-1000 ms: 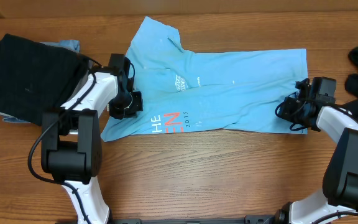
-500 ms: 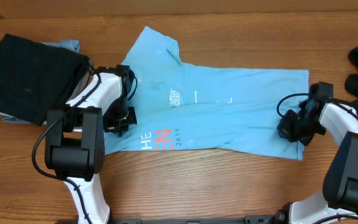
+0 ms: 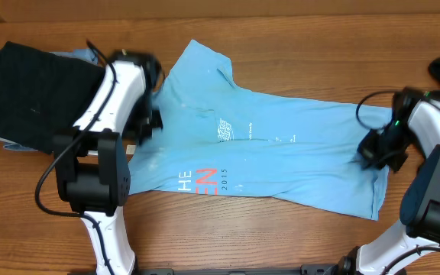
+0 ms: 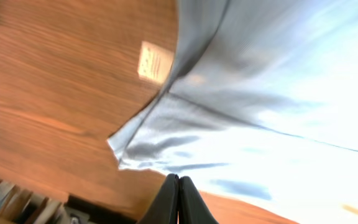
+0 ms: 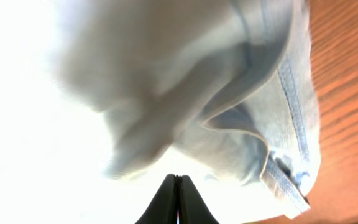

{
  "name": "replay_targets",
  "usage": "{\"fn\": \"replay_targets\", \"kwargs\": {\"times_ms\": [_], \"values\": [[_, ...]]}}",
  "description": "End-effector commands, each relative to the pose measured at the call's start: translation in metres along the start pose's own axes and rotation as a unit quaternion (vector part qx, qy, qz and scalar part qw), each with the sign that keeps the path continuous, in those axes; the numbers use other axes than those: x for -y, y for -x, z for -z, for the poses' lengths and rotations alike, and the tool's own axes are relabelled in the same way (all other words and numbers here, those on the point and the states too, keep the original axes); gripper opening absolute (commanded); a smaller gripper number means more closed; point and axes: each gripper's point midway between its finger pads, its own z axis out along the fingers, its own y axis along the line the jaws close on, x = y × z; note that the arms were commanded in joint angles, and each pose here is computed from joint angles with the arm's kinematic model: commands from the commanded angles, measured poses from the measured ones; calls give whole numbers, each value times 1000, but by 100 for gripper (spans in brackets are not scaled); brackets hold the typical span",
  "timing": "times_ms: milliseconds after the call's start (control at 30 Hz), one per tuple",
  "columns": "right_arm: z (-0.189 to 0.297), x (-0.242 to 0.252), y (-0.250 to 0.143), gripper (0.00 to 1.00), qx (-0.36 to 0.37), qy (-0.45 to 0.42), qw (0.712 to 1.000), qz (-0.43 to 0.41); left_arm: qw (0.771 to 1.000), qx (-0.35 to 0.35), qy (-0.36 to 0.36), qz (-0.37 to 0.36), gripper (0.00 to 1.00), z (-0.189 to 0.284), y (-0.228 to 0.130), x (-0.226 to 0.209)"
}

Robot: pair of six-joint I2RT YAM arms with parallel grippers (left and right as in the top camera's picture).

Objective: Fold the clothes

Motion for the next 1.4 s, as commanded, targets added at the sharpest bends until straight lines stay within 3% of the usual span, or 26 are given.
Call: {"fn": "replay_targets", "kwargs": {"times_ms": [0, 67, 167, 300, 367, 467, 767, 1033, 1367], "values": [[46, -33, 15, 4, 31, 77, 995, 55, 987, 133, -89, -17, 15, 97, 39, 18], [68, -38, 24, 4, 55, 84, 992, 74, 967, 197, -149, -64, 15, 136, 55, 35], [91, -45, 35, 4, 90, 93, 986, 100, 931, 273, -204, -134, 38, 170, 75, 59], [107, -54, 55, 8, 140, 105, 978, 112, 902, 318, -246, -158, 63, 181, 101, 84], [109, -55, 64, 25, 160, 100, 974, 128, 884, 328, -274, -191, 72, 178, 114, 104], [114, -51, 81, 38, 199, 77, 968, 133, 877, 329, -281, -207, 80, 154, 139, 125], [111, -55, 109, 40, 255, 72, 955, 134, 872, 337, -275, -223, 79, 69, 207, 174], [76, -56, 123, 40, 275, 74, 948, 143, 855, 425, -193, -225, 78, 72, 237, 199], [59, -56, 134, 41, 304, 65, 935, 169, 863, 433, -160, -204, 79, 26, 264, 206]]}}
